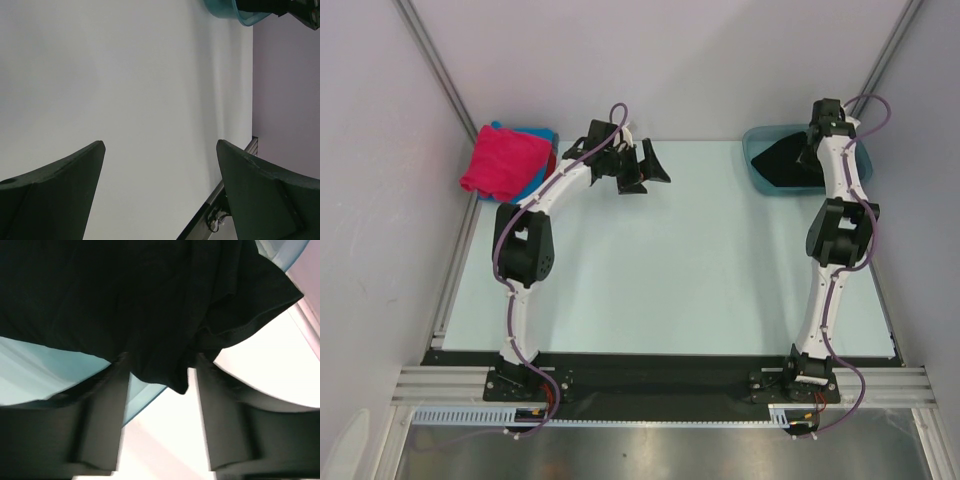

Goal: Fold and stack the t-shirts
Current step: Grab the tshirt from the pile

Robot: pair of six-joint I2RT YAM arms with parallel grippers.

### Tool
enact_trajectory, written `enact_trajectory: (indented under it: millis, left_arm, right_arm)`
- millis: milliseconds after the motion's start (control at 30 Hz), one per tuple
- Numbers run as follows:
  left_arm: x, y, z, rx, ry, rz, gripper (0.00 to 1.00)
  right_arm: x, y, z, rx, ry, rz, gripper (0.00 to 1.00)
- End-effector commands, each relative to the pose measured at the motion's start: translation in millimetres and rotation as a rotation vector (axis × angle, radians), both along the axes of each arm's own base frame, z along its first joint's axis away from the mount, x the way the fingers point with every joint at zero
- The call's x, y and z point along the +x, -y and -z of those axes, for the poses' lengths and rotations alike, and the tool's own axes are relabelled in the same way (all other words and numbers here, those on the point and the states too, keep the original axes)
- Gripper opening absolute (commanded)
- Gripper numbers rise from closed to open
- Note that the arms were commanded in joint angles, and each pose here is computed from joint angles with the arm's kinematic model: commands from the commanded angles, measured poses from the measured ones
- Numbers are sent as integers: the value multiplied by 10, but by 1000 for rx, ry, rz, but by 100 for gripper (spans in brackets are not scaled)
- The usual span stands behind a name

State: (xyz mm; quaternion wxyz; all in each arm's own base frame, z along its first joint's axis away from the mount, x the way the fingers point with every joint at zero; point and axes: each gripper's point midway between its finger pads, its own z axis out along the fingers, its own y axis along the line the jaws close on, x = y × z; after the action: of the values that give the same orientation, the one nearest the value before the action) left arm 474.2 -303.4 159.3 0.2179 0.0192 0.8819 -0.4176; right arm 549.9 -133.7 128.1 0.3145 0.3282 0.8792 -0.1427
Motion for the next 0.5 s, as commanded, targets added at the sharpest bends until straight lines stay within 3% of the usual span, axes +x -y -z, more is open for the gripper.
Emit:
enact_trajectory:
  millis: [0,100,200,300,367,433,467]
  left_arm:
    - [37,-43,-259,-23,60,-11,100]
    - [39,-47,-254,-20,60,-12,100]
    - [44,-53,-261,-21,63,-12,100]
    - [52,-59,-255,-21,63,-13,100]
    - [48,-60,-242,-24,55,-12,100]
    - [52,-59,-231,-24,53,-12,100]
    - [54,-60,-230,-28,50,-12,100]
  right_arm:
    - [91,118,-128,-22,60,38,54]
    - [73,153,-111,-22,55,46,31]
    - [43,186,-75,-21,41,53,33]
    - [27,213,-71,-21,40,63,27]
    - [29,222,-62,-15,42,67,10]
    - [30,203,-63,-5,44,62,0]
    - [34,190,-80,1,48,59,0]
